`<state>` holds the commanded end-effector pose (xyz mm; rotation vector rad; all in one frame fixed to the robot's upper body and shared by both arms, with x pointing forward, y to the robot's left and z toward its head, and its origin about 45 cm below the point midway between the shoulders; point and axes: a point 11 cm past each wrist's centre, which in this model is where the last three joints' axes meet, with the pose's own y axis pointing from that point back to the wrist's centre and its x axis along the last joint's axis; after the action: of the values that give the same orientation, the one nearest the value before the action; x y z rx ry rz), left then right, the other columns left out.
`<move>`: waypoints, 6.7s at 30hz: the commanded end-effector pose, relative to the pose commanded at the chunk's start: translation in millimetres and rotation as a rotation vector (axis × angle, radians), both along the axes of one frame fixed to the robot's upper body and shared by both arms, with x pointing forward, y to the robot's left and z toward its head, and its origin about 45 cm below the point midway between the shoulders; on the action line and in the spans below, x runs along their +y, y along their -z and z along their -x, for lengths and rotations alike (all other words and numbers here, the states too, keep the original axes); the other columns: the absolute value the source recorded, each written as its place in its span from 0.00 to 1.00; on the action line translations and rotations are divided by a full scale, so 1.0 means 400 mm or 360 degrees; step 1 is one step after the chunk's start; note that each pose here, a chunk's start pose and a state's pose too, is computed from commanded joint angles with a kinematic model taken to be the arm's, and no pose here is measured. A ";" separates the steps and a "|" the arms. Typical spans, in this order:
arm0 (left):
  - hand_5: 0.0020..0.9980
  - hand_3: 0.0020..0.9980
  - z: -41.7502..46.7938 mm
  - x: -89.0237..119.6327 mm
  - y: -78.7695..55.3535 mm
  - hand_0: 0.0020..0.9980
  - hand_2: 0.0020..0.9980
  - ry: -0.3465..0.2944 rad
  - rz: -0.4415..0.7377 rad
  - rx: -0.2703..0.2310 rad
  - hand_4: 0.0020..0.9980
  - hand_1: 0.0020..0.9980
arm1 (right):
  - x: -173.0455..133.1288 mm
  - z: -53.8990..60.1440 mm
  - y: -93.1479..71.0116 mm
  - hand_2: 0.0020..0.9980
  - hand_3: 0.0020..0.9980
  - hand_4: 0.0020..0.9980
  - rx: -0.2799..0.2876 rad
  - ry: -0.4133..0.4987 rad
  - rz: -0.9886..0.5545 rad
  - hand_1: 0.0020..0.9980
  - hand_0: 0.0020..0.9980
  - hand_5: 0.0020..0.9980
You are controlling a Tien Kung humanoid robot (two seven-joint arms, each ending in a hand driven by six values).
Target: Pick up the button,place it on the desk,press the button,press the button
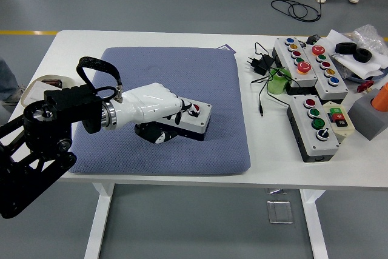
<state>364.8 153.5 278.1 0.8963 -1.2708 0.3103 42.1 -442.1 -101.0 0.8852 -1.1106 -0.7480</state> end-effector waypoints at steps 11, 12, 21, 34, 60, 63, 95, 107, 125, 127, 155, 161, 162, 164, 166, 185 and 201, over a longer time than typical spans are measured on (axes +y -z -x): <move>0.37 0.81 0.023 -0.001 0.044 0.14 0.10 -0.0026 -0.0129 0.0143 0.59 0.07 | -0.001 0.008 0.001 0.62 0.56 0.30 0.0013 -0.0001 0.0000 0.46 0.64 0.22; 0.37 0.81 0.023 -0.001 0.048 0.14 0.10 -0.0032 -0.0134 0.0145 0.59 0.07 | 0.000 0.009 0.001 0.62 0.56 0.30 0.0016 -0.0004 0.0000 0.46 0.64 0.22; 0.36 0.85 -0.005 0.030 0.028 0.13 0.08 -0.0166 -0.0120 0.0081 0.58 0.06 | 0.001 0.015 0.002 0.62 0.56 0.30 0.0021 0.0003 -0.0002 0.46 0.64 0.22; 0.00 0.91 -0.036 0.019 0.003 0.11 0.05 -0.0225 -0.0005 0.0058 0.41 0.01 | 0.001 0.011 0.002 0.62 0.56 0.30 0.0016 -0.0001 -0.0004 0.47 0.64 0.22; 0.00 0.94 -0.104 0.039 0.051 0.11 0.04 -0.0330 -0.0087 0.0118 0.37 0.00 | 0.002 -0.002 0.000 0.62 0.56 0.30 0.0004 -0.0007 -0.0004 0.47 0.64 0.22; 0.00 0.94 -0.103 0.038 0.056 0.11 0.04 -0.0323 -0.0104 0.0125 0.37 0.00 | 0.002 -0.002 0.000 0.62 0.56 0.30 0.0005 -0.0009 -0.0004 0.47 0.64 0.22; 0.00 0.88 -0.096 0.029 0.080 0.11 0.05 -0.0265 -0.0293 0.0105 0.40 0.01 | 0.001 -0.003 0.000 0.62 0.56 0.30 0.0005 -0.0011 -0.0003 0.47 0.64 0.22; 0.00 0.94 -0.093 -0.007 0.002 0.11 0.05 -0.0225 -0.0035 -0.0029 0.40 0.01 | 0.001 0.003 0.001 0.62 0.56 0.30 0.0012 -0.0009 -0.0003 0.47 0.64 0.22; 0.00 0.93 -0.075 -0.037 0.056 0.11 0.05 -0.0162 -0.0104 0.0069 0.40 0.01 | 0.000 0.009 0.001 0.62 0.56 0.30 0.0017 -0.0009 -0.0001 0.46 0.64 0.22; 0.00 0.93 -0.078 -0.033 0.060 0.11 0.05 -0.0170 -0.0114 0.0073 0.40 0.01 | 0.000 0.006 0.001 0.62 0.56 0.30 0.0014 -0.0012 -0.0001 0.46 0.64 0.22; 0.00 0.88 -0.092 -0.023 0.095 0.11 0.05 -0.0192 -0.0200 0.0082 0.40 0.01 | -0.002 -0.005 -0.001 0.62 0.56 0.30 0.0002 -0.0013 0.0004 0.46 0.64 0.22; 0.00 0.99 -0.102 -0.021 0.029 0.11 0.05 -0.0236 0.0014 -0.0036 0.42 0.01 | -0.002 -0.005 -0.001 0.62 0.56 0.30 0.0001 -0.0010 0.0003 0.46 0.64 0.22; 0.00 0.99 -0.103 -0.021 0.025 0.11 0.05 -0.0239 0.0027 -0.0044 0.42 0.01 | -0.002 -0.005 -0.001 0.62 0.56 0.30 0.0001 -0.0010 0.0003 0.46 0.64 0.22; 0.00 0.99 -0.112 -0.012 -0.020 0.11 0.05 -0.0290 0.0189 -0.0104 0.42 0.01 | -0.002 -0.005 -0.001 0.62 0.56 0.30 0.0002 -0.0012 0.0003 0.46 0.64 0.22; 0.00 0.99 -0.124 0.009 -0.055 0.11 0.05 -0.0367 0.0385 -0.0134 0.42 0.01 | -0.002 -0.004 -0.001 0.62 0.56 0.30 0.0002 -0.0011 0.0004 0.46 0.64 0.22; 1.00 0.97 -0.220 0.305 -0.065 0.84 0.91 -0.1104 0.1934 -0.0081 0.72 0.86 | 0.000 0.009 0.001 0.62 0.56 0.30 0.0014 0.0001 -0.0001 0.46 0.64 0.22; 1.00 0.96 -0.217 0.424 0.052 0.84 0.92 -0.1480 0.2765 0.0503 0.70 0.86 | 0.000 0.020 0.002 0.62 0.56 0.30 0.0023 0.0007 -0.0002 0.46 0.64 0.22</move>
<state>451.5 323.0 257.2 -0.1180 0.0971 1.5936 34.2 -442.0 -101.9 0.8773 -1.1001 -0.7577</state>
